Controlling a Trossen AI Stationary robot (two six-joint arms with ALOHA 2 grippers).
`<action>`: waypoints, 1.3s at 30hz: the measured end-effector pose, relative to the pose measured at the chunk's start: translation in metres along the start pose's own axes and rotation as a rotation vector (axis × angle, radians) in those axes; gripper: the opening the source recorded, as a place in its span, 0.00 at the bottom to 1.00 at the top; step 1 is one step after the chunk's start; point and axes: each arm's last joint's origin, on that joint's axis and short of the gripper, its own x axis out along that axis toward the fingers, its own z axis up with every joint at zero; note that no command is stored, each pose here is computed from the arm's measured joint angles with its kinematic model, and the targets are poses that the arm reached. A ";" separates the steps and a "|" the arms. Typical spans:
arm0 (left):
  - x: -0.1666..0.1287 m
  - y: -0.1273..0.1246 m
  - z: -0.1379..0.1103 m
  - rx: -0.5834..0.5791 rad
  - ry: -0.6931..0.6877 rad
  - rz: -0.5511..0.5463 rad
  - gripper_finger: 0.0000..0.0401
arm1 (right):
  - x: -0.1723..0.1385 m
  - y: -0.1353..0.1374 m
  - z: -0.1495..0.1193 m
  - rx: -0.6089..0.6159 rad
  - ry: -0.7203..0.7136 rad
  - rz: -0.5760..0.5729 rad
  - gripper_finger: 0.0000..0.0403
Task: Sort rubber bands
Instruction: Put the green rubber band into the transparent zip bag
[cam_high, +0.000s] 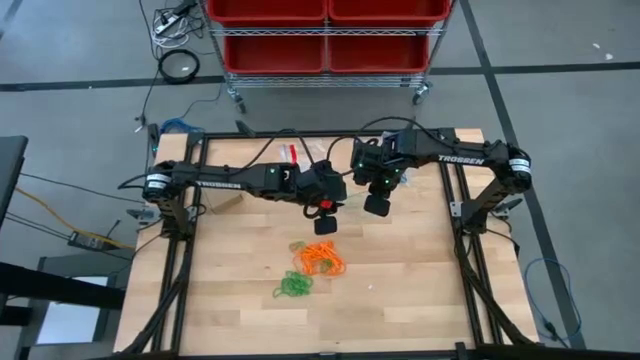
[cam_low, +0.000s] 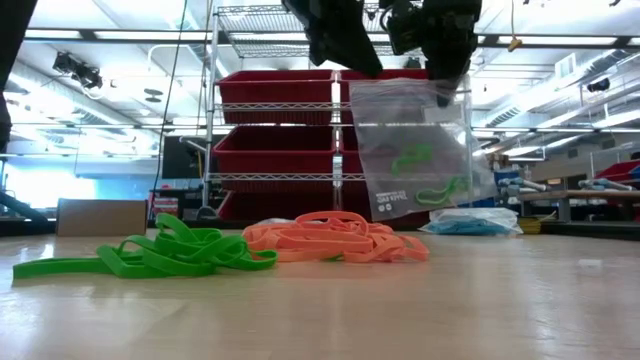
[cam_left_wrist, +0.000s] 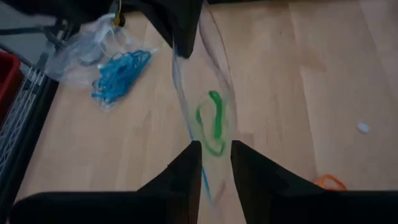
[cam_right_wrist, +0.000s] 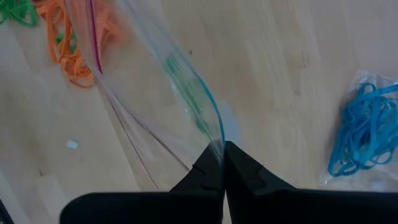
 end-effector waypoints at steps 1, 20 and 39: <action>-0.004 -0.001 0.001 -0.002 0.024 -0.004 0.24 | 0.000 0.000 0.000 -0.001 0.002 -0.001 0.00; -0.018 -0.131 -0.094 0.111 0.401 -0.023 0.25 | -0.009 0.003 -0.008 -0.044 -0.007 -0.042 0.00; 0.031 -0.153 -0.187 -0.146 0.271 -0.166 0.25 | -0.009 0.007 -0.006 -0.062 -0.036 -0.023 0.00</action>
